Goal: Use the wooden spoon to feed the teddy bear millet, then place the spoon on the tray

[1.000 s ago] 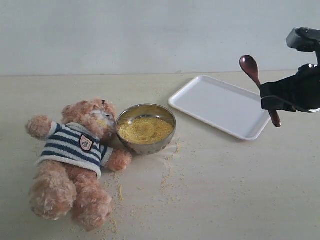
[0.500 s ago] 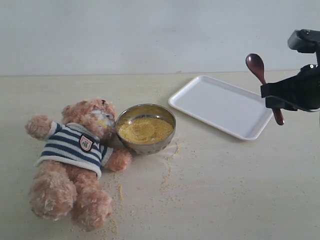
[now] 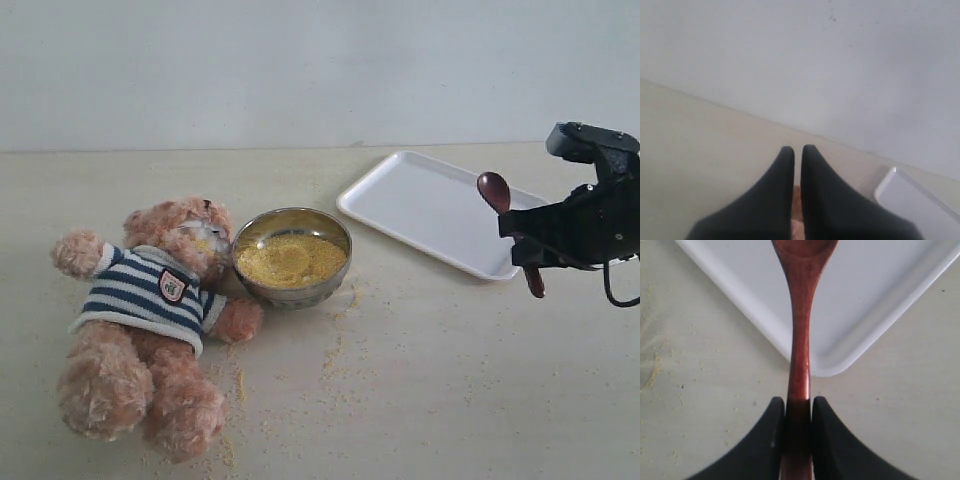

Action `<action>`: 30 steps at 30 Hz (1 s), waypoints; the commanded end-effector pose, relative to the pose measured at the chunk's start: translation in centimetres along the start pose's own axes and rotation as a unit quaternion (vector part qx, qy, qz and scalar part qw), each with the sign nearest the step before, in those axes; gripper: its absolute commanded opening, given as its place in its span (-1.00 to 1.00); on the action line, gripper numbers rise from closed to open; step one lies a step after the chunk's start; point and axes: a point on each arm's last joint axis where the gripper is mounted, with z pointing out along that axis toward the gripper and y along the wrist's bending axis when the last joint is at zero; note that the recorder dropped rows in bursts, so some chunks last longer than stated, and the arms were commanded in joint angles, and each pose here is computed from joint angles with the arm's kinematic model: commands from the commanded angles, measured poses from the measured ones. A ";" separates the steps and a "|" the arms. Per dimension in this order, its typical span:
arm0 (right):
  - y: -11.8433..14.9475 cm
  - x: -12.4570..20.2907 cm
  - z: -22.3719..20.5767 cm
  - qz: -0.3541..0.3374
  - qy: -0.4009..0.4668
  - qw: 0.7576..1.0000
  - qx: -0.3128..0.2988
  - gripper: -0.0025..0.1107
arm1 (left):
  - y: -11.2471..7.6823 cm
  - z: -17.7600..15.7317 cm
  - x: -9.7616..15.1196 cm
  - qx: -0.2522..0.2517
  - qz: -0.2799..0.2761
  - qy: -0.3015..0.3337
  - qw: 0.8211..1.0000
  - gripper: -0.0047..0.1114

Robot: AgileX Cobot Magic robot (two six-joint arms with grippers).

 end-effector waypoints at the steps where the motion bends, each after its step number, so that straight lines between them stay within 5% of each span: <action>1: 1.6 0.3 0.5 -0.055 0.004 0.998 -0.009 -0.96 | -1.4 -3.7 -0.7 -0.014 0.027 -0.113 0.993 -0.83; 5: 3.5 0.8 1.0 -0.130 0.016 0.991 -0.025 -0.96 | -2.7 -8.4 -0.7 -0.041 0.105 -0.229 0.967 -0.83; 7: 4.0 0.9 1.1 -0.147 0.016 0.989 -0.026 -0.96 | -3.7 -10.7 0.1 0.000 0.119 -0.261 0.958 -0.83; 12: 4.0 0.8 1.1 -0.133 0.013 0.991 -0.024 -0.96 | -4.2 -14.4 2.6 0.085 0.192 -0.252 0.945 -0.83; 14: 4.0 0.8 1.1 -0.130 0.013 0.991 -0.024 -0.96 | -3.7 -14.2 3.1 0.081 0.209 -0.216 0.950 -0.83; 23: 4.1 0.5 0.7 -0.133 0.002 0.991 -0.020 -0.96 | 0.3 -7.4 9.3 0.042 0.158 -0.085 0.983 -0.83; 26: 3.9 0.4 0.7 -0.132 -0.005 0.991 -0.010 -0.96 | 0.4 -7.3 9.1 0.039 0.149 -0.109 0.982 -0.83; 30: 3.8 0.3 0.7 -0.130 -0.010 0.991 -0.003 -0.96 | 0.1 -7.6 8.3 0.067 0.036 -0.150 0.986 -0.83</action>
